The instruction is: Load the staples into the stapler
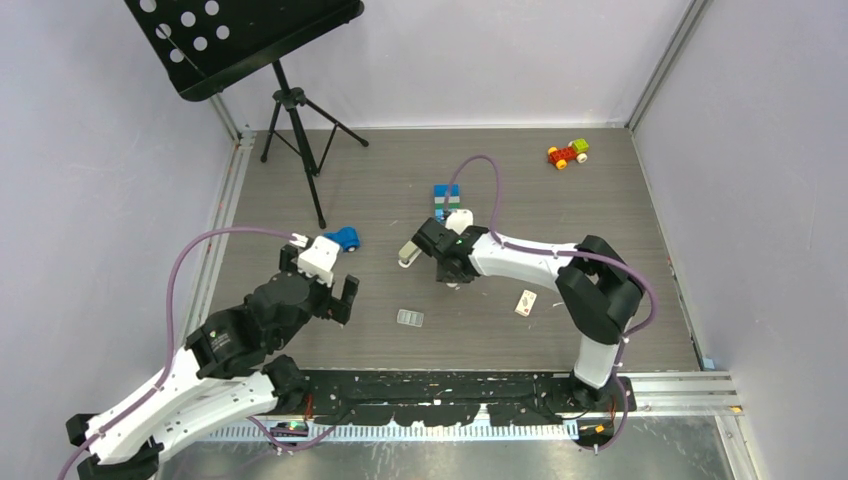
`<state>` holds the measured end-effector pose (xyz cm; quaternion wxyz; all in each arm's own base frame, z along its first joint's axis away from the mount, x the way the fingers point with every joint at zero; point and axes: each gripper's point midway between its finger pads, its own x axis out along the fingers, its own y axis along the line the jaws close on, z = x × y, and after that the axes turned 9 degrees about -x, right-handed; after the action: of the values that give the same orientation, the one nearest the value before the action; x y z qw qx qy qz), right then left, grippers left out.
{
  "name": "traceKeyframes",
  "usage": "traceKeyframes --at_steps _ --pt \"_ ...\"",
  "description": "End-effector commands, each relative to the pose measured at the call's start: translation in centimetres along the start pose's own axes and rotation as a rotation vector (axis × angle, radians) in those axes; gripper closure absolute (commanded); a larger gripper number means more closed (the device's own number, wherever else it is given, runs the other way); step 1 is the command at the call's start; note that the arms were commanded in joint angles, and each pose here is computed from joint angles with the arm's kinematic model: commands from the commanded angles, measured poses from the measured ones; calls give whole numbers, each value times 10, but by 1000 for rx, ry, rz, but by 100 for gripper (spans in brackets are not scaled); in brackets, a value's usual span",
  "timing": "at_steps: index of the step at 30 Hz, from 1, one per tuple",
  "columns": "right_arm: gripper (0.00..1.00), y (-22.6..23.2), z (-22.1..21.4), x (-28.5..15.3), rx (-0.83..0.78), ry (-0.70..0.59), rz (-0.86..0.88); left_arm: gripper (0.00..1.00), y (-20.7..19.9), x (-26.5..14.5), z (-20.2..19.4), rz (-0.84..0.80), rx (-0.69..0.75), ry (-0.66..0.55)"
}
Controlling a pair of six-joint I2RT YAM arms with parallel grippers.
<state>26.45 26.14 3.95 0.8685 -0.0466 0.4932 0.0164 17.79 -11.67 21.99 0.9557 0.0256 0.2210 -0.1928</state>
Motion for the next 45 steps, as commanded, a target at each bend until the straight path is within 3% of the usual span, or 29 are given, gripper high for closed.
traceKeyframes --at_steps 1,12,18,23,28,37,45 --pt "78 27 44 -5 -34 -101 50 3 8 -2 14 19 -46 -88" --pt "73 41 70 23 -71 -90 24 3 31 -10 19 79 -117 -172" --pt "45 32 76 4 -64 -119 26 3 37 -12 21 97 -142 -195" --pt "30 8 94 -32 -50 -216 4 3 41 -16 25 106 -165 -225" --pt "20 -41 110 -77 -11 -344 -81 3 49 -23 29 131 -185 -265" --pt "6 -173 110 -187 143 -641 -302 0 67 -42 39 190 -245 -388" --pt "4 -264 75 -258 264 -781 -397 0 86 -62 43 246 -309 -504"
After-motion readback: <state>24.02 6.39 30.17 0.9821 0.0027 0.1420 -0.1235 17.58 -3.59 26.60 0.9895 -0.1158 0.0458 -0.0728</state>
